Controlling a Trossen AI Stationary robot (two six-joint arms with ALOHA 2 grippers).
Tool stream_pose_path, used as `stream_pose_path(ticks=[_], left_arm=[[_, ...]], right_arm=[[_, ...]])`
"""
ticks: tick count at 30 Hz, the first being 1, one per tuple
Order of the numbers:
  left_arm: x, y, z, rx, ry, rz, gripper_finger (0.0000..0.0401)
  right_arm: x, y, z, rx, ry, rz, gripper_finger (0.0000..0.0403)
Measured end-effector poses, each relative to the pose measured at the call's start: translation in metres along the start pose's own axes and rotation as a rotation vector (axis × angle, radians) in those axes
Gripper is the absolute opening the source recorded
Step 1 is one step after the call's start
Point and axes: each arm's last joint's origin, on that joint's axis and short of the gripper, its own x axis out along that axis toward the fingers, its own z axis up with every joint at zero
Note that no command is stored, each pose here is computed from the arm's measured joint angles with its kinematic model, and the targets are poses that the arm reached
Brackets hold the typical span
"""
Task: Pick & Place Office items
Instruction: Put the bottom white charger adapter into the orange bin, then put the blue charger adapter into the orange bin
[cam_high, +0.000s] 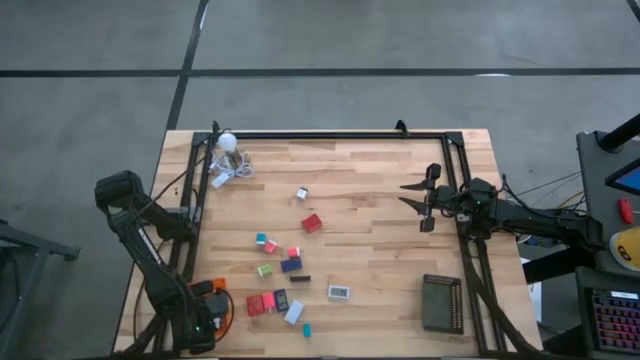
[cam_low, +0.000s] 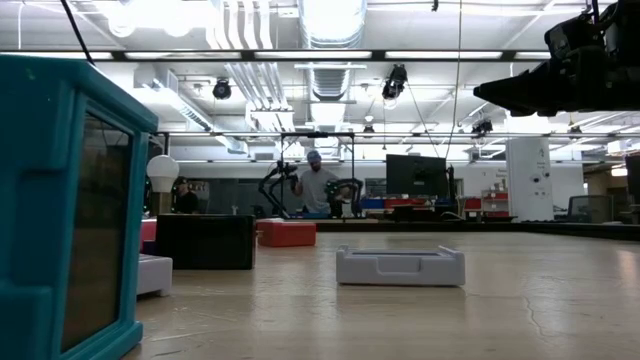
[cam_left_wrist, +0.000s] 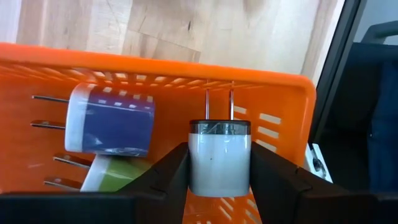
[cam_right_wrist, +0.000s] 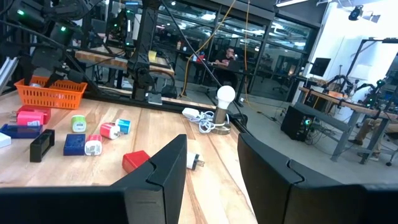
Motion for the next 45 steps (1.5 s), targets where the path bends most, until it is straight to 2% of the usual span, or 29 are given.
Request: stream_pose_path(ticks=[21, 36, 45], left_arm=[[0.0001, 0.0002, -0.0008, 0.001, 0.016, -0.002, 0.0150], [0.0001, 0.0004, -0.0004, 0.004, 0.001, 0.001, 0.0188], [0.0001, 0.0004, -0.0004, 0.004, 0.001, 0.001, 0.0192]], right_arm=[[0.0000, 0.0000, -0.0001, 0.000, 0.000, 0.000, 0.0139], [0.0000, 0.0000, -0.0001, 0.000, 0.000, 0.000, 0.0139], [0.0000, 0.0000, -0.0001, 0.000, 0.001, 0.000, 0.0139]])
